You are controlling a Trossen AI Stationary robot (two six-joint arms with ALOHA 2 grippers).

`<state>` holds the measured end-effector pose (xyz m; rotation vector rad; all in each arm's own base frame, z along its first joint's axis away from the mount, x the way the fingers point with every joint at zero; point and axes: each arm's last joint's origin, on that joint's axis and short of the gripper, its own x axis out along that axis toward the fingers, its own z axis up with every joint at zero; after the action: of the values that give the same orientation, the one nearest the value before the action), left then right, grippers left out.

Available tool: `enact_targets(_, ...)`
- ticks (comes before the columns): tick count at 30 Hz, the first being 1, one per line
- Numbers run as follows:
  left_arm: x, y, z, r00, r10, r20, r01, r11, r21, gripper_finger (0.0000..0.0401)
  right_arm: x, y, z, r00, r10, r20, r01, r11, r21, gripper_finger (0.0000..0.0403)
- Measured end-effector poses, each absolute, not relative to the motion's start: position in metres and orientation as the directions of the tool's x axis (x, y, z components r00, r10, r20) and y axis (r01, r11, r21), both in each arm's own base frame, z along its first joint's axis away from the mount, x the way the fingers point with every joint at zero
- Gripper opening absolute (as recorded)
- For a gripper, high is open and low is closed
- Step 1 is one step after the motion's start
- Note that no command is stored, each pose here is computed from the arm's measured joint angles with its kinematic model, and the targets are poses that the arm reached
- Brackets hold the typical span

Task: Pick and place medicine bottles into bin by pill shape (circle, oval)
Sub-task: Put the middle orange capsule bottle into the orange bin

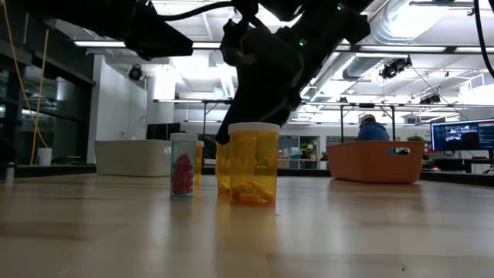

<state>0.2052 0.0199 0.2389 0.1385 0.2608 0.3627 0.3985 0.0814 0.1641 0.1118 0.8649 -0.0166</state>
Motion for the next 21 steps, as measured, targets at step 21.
enact_targets(21,0.2052,0.0199,0.2389,0.902,0.367,-0.227,-0.332,0.926,0.181,0.0223,0.3979,0.0779,0.163,0.64,-0.001,-0.768,0.062,0.997,0.05,0.0183)
